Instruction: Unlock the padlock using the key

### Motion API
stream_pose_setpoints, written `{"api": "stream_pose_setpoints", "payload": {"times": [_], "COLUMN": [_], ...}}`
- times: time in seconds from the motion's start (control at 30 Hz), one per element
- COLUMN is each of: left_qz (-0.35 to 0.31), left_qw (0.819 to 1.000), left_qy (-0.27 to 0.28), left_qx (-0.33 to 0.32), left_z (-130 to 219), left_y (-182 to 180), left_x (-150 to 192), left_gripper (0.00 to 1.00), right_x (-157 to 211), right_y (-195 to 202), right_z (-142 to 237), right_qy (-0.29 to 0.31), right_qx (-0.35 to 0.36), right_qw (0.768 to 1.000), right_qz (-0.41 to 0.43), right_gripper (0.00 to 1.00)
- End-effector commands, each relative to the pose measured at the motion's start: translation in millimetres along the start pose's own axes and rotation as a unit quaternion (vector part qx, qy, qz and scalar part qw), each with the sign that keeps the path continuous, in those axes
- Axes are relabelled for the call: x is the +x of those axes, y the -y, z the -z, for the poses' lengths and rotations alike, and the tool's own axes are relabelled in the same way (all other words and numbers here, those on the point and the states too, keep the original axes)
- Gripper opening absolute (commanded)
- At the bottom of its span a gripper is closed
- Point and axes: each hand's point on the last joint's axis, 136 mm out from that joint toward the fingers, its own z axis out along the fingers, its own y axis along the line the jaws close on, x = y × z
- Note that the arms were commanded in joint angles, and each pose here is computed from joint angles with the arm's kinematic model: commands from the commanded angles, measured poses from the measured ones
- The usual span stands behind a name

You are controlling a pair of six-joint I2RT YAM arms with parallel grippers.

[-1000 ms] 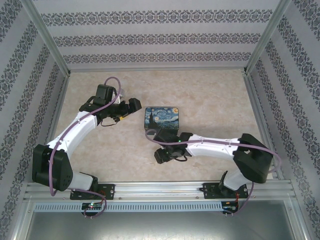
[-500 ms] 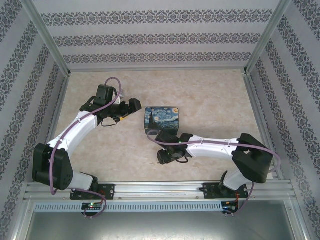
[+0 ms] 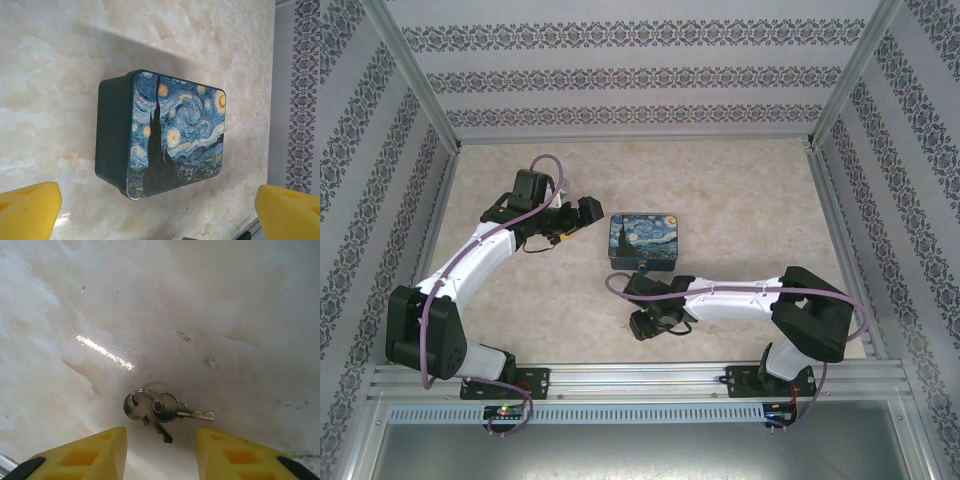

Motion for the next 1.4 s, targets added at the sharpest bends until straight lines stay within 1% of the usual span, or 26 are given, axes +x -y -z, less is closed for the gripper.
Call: {"api": "stream_pose_setpoints", "payload": {"times": [0.0, 0.33, 0.53, 0.73, 0.9, 0.97, 1.1, 1.23, 1.37], "left_qz": [0.003, 0.001, 0.000, -0.001, 0.003, 0.007, 0.014, 0.018, 0.020], "left_qw": [1.000, 1.000, 1.000, 1.000, 1.000, 1.000, 1.000, 1.000, 1.000], "left_qy": [0.002, 0.002, 0.001, -0.001, 0.003, 0.007, 0.007, 0.008, 0.007], "left_qx": [0.006, 0.005, 0.004, 0.004, 0.001, -0.004, -0.007, -0.009, -0.008], "left_z": [-3.7, -4.4, -5.2, -6.6, -6.1, -4.8, -3.8, -2.4, -2.4], "left_y": [-2.7, -4.2, -5.4, -6.1, -9.1, -12.3, -17.1, -20.2, -21.4], "left_x": [-3.5, -2.6, -3.2, -3.4, -6.1, -8.0, -9.8, -11.7, -11.8], "left_gripper": [0.99, 0.99, 1.00, 0.99, 1.00, 0.99, 0.99, 0.99, 0.99], "right_x": [-1.9, -22.2, -39.3, -49.0, -49.4, -48.6, -43.6, -38.2, -34.9], "right_y": [-5.5, -17.4, -26.3, -36.9, -34.9, -32.7, -27.3, -18.9, -12.1], "right_z": [-5.0, -10.8, -5.4, 2.0, 3.4, 5.7, 9.0, 7.1, 4.3], "right_qy": [-0.003, -0.005, 0.007, 0.018, 0.022, 0.027, 0.029, 0.016, 0.017], "right_qx": [-0.001, -0.013, -0.031, -0.048, -0.043, -0.037, -0.016, 0.002, 0.013], "right_qw": [1.000, 1.000, 0.999, 0.999, 0.999, 0.999, 0.999, 1.000, 1.000], "right_qz": [-0.004, 0.003, -0.003, -0.007, -0.014, -0.015, 0.019, 0.023, 0.006], "right_gripper": [0.41, 0.42, 0.42, 0.42, 0.42, 0.44, 0.48, 0.47, 0.44]}}
